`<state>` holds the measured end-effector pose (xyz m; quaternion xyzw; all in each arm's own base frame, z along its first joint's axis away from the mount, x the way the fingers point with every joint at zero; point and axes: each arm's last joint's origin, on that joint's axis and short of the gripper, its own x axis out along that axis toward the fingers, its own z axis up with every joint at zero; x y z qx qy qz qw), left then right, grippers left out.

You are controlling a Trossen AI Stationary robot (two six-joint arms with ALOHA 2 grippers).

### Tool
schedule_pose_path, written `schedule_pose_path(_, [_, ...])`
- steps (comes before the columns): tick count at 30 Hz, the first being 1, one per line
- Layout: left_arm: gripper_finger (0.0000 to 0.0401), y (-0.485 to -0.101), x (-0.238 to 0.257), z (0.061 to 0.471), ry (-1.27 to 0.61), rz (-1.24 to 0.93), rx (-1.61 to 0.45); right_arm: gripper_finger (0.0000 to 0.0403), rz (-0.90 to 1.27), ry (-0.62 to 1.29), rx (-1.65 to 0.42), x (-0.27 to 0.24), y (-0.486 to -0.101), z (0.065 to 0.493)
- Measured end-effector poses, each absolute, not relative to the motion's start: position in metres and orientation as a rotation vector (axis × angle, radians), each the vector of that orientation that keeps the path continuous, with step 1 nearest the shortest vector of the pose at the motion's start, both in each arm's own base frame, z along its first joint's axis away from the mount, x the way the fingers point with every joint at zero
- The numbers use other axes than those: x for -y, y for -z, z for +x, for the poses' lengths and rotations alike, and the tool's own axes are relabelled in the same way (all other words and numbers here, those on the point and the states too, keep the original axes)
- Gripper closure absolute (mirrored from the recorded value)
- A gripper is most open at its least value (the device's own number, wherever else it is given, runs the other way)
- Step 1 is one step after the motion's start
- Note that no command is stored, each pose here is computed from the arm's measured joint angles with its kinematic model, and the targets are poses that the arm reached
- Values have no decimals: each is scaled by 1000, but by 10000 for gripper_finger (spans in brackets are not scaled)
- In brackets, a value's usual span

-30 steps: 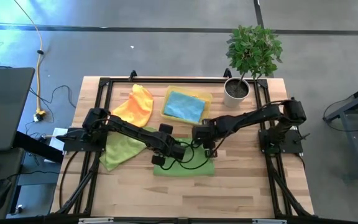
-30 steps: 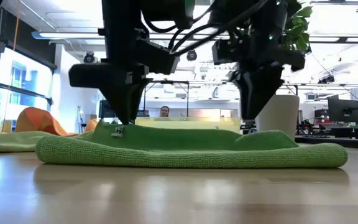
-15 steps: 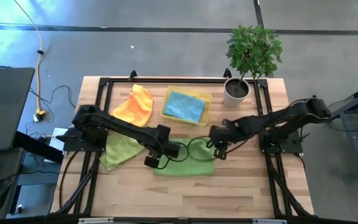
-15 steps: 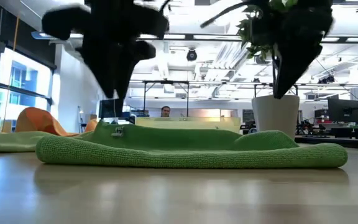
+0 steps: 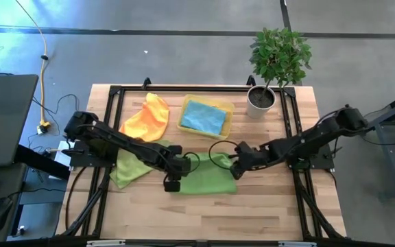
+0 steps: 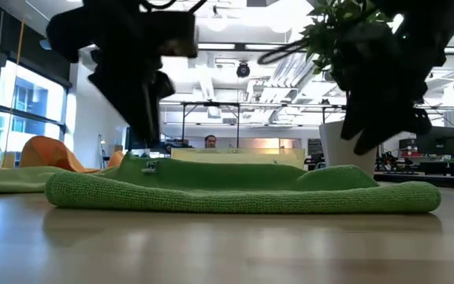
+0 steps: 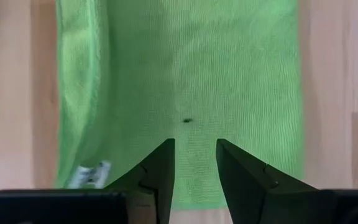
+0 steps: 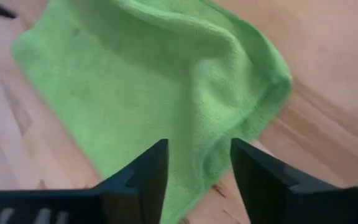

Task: Fold microfiber towels
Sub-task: Fold the right green microfiber towel

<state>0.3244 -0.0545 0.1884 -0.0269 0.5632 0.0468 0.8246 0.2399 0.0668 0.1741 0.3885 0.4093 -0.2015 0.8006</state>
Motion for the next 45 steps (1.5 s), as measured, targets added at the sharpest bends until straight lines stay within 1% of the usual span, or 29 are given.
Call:
schedule_pose_path(4, [295, -178, 57, 320, -140, -116, -1181, 194, 915, 467, -926, -69, -163, 244])
schedule_pose_path(7, [295, -172, 56, 317, -155, -138, -1195, 179, 943, 514, -966, -70, -151, 247])
schedule_pose_path(12, [295, -158, 58, 313, -143, -154, -1219, 176, 936, 535, -1010, -72, -138, 250])
schedule_pose_path(24, [295, -154, 70, 309, -163, -220, -1202, 179, 914, 603, -991, -76, -125, 254])
schedule_pose_path(27, [295, -158, 73, 308, -180, -259, -1189, 198, 908, 614, -988, -78, -124, 252])
schedule_pose_path(30, [295, -159, 76, 308, -206, -291, -1184, 230, 891, 620, -988, -80, -123, 251])
schedule_pose_path(36, [295, -173, 87, 315, -206, -293, -1133, 309, 908, 658, -980, -79, -122, 249])
schedule_pose_path(42, [295, -196, 99, 327, -212, -264, -1031, 386, 893, 684, -1003, -78, -121, 246])
schedule_pose_path(45, [295, -207, 103, 332, -207, -262, -990, 398, 857, 693, -1046, -79, -120, 242])
